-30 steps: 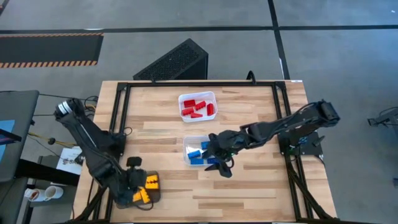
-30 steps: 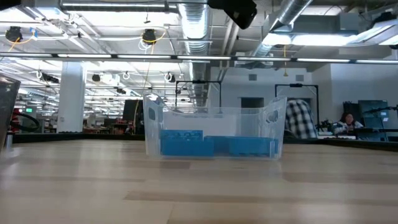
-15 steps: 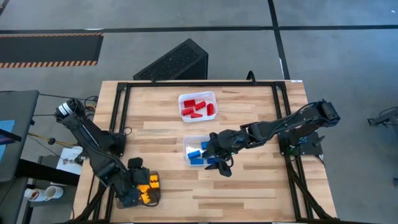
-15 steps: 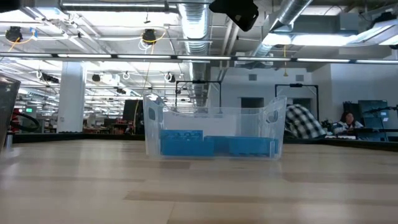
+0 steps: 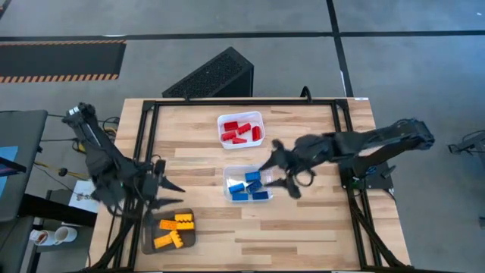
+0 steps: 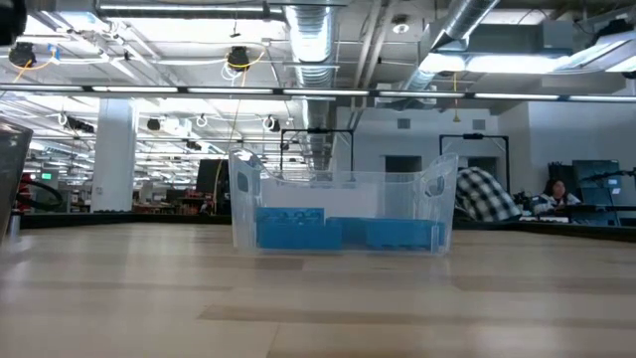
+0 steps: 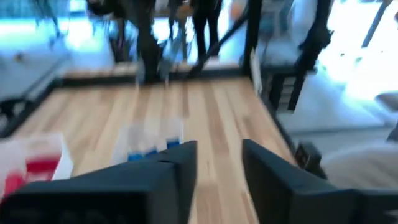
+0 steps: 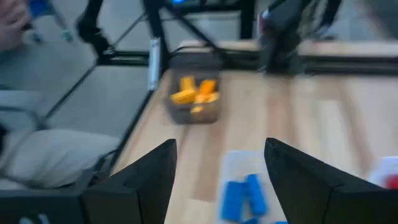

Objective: Sort & place blocks by color
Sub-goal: Return to Home Position

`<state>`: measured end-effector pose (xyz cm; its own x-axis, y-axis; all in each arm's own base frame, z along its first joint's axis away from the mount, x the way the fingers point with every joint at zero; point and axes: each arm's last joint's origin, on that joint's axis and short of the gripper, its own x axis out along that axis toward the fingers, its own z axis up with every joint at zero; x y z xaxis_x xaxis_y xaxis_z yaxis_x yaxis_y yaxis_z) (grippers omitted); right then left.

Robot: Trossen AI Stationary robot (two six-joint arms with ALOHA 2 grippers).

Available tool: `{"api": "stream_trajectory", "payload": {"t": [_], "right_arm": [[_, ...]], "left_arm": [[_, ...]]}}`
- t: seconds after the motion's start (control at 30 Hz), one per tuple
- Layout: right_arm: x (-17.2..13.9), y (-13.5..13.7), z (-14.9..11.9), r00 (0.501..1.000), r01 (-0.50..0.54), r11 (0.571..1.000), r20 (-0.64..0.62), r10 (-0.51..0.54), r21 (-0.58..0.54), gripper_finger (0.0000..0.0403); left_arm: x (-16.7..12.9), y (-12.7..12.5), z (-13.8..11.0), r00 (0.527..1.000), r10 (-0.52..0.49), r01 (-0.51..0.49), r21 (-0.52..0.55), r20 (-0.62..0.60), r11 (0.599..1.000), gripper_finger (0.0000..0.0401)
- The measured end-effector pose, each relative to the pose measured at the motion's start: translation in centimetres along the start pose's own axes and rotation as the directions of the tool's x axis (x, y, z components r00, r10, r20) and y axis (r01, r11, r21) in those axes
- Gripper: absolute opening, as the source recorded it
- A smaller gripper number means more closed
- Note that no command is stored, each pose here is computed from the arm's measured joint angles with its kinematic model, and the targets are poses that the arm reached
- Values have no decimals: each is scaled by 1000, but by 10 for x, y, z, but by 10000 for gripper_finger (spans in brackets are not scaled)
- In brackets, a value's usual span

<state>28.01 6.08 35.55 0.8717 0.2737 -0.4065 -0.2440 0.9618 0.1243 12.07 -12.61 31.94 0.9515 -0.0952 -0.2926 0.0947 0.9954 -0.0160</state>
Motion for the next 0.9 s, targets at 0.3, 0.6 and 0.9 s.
{"api": "stream_trajectory", "payload": {"t": [0.3, 0.6, 0.9], "right_arm": [[-45, -6, 11, 994, 75, 996, 83, -70, -57, 234], [-54, -13, -22, 982, 102, 989, 169, -83, -105, 175], [-92, -35, -115, 929, 202, 979, 312, -198, 20, 106]], "left_arm": [[7, 53, -33, 918, -73, 101, -53, 390, 993, 8], [19, 82, -29, 864, -116, 134, -1, 489, 991, 0], [14, 105, -24, 843, -73, 53, 52, 532, 997, 0]]}}
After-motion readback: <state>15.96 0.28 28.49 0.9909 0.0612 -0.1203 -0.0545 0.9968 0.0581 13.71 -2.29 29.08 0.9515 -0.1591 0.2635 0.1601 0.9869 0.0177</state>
